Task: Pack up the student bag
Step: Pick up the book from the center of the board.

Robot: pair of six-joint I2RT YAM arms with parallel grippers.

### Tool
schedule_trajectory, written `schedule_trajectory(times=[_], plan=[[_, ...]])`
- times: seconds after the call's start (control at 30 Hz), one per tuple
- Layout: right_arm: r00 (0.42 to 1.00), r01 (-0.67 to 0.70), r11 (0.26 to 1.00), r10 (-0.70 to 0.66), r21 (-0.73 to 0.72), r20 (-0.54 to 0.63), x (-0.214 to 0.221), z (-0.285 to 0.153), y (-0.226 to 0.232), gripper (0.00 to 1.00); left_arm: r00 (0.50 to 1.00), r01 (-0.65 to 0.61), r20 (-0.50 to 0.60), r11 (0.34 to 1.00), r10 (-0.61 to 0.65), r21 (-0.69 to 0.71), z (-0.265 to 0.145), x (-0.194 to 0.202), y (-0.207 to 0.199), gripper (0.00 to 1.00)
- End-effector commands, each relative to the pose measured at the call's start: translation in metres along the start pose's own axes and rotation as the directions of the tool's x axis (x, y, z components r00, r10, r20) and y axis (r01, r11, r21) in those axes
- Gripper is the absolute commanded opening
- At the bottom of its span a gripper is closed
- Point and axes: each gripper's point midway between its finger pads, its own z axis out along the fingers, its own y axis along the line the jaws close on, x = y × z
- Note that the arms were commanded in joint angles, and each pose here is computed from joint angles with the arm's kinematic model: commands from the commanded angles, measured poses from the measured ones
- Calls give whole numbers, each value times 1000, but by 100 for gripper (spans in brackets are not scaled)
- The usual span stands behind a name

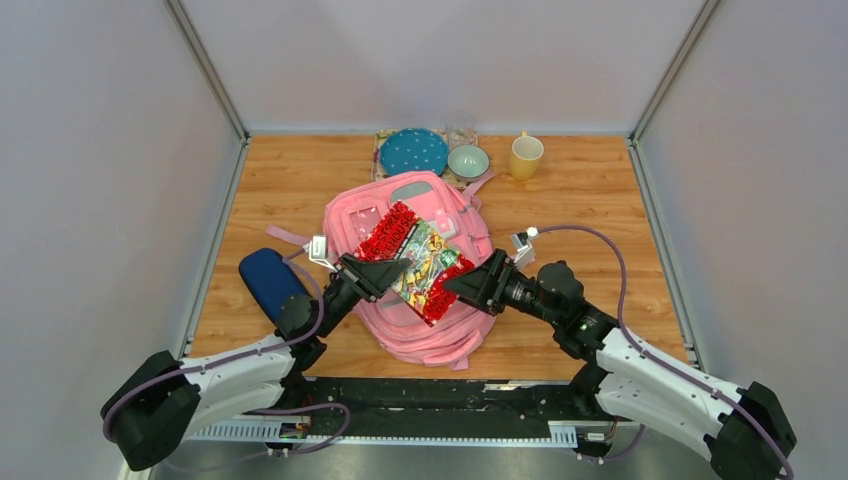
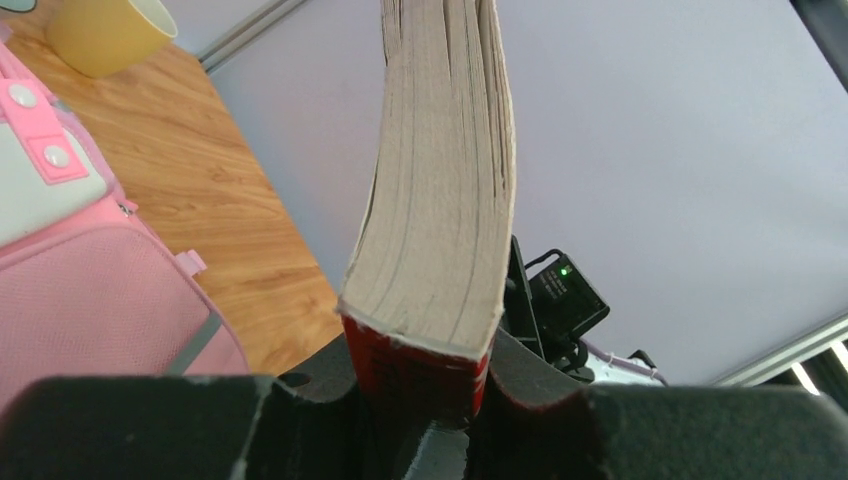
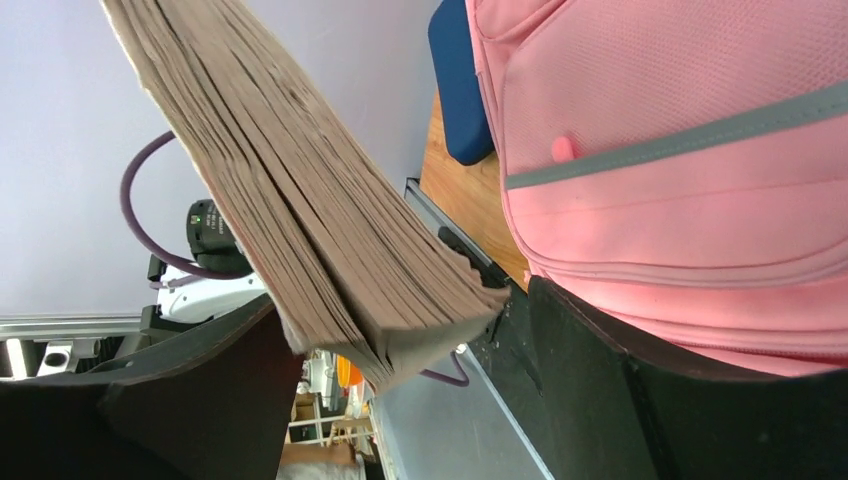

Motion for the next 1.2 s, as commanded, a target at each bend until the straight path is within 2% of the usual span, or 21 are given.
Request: schedule_trajectory(times=[0.0,0.13,0.27,0.3,0.37,0.4,0.43,0.5,0.53,0.57,0.63,0.67,0.7,0.73,0.77,0.8,0.83,0.87,1.07,1.17], plan=[[997,7,992,2,-129,72,-13,4,28,81,994,69,66,974,-84,215,-3,-20,-51,0],[998,26,982,-13,-190,69,-12,5,46,75,993,86,61,973,-102,215,-4,-18,-47,0],[997,33,977,-19,-208,68,-8,5,54,53,993,95,49,974,-107,205,-3,-14,-42,0],[998,31,978,-18,-208,66,-7,4,53,38,993,95,47,976,-106,198,-2,-13,-40,0],[998,28,978,-14,-207,68,-7,2,52,19,994,94,39,979,-103,180,-3,-10,-35,0],[997,32,979,-17,-204,74,-8,1,53,5,994,92,35,981,-99,174,-3,-9,-34,0],[995,39,981,-21,-190,93,-11,0,51,0,995,86,30,982,-93,167,-3,-8,-33,13],[991,70,990,-55,-122,122,-14,-8,41,0,999,47,-21,991,-44,126,-2,2,-25,35],[983,79,993,-62,-91,171,-24,-11,41,0,999,23,-45,994,-18,108,-2,6,-22,53],[981,89,996,-83,-23,177,-24,-15,27,0,993,-1,-122,1000,4,29,1,20,-6,59],[965,108,994,-101,-14,244,-34,-31,32,0,977,-116,-184,993,111,-18,1,25,1,71],[958,101,994,-110,49,265,-38,-36,19,0,953,-163,-278,977,119,-141,0,35,22,73],[949,114,992,-123,48,291,-42,-45,23,0,920,-282,-323,947,222,-152,-2,34,29,75],[944,117,991,-130,60,303,-44,-49,22,0,894,-341,-367,921,257,-187,-5,34,38,78],[938,109,989,-135,100,318,-46,-54,14,0,865,-406,-426,869,266,-282,-13,30,54,79],[931,113,989,-139,93,338,-49,-61,17,0,827,-480,-469,824,311,-300,-19,27,63,81],[924,110,987,-145,118,353,-51,-64,11,0,789,-528,-537,776,299,-345,-35,29,77,83],[919,110,986,-148,123,366,-53,-67,11,0,756,-577,-561,748,336,-329,-34,24,76,83],[885,111,971,-194,213,422,-66,-88,3,0,654,-655,-692,687,307,-315,-64,33,92,84],[875,107,962,-210,249,436,-71,-98,5,0,601,-709,-742,627,297,-323,-80,29,102,84]])
